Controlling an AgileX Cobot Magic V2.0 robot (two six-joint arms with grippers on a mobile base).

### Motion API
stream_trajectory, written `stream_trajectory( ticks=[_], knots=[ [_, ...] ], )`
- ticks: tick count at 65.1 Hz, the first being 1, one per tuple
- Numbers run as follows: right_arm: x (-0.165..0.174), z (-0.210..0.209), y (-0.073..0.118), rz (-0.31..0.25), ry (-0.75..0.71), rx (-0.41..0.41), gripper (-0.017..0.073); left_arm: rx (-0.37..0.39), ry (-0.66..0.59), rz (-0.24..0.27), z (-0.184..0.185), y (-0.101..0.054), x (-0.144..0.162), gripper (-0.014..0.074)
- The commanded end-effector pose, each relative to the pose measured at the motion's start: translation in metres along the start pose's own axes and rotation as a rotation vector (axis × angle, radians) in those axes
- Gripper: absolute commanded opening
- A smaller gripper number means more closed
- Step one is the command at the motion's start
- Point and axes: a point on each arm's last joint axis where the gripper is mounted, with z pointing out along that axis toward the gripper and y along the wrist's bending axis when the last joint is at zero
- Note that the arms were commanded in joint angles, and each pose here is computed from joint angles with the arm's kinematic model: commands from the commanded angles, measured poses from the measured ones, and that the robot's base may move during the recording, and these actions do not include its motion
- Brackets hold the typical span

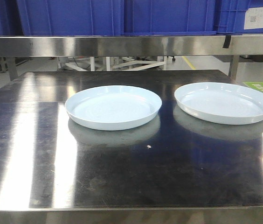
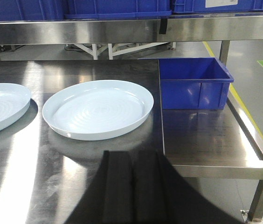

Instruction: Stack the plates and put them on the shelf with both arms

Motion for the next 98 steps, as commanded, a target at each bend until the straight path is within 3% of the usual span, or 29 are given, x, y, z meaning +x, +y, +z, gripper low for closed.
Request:
stream_trajectory(
  ticks=[1, 34, 60, 71, 98],
  knots=[
    [-0.009, -0.002, 0.000, -0.009, -0.101, 0.003, 0.0048, -0.005, -0.115, -0.005, -0.001, 0.001, -0.018, 0.0083],
    [-0.017, -0.003, 0.001, -0.009, -0.144, 0.001, 0.0048, -0.005, -0.115, -0.005, -0.001, 0.001, -0.018, 0.0083],
    [-0.066, 0.008, 0.005, 0.007, -0.079, 0.002, 0.0048, -0.005, -0.115, -0.005, -0.001, 0.001, -0.018, 0.0083],
    [-0.075, 0.030, 0.005, 0.027, 0.028, 0.011, 0.0048, -0.005, -0.115, -0.005, -0.001, 0.001, -0.018, 0.0083],
    [-0.083, 0.118, 0.007, 0.037, 0.505, 0.039, 0.0048, -0.005, -0.114, -0.005, -0.001, 0.001, -0.018, 0.0083]
  ],
)
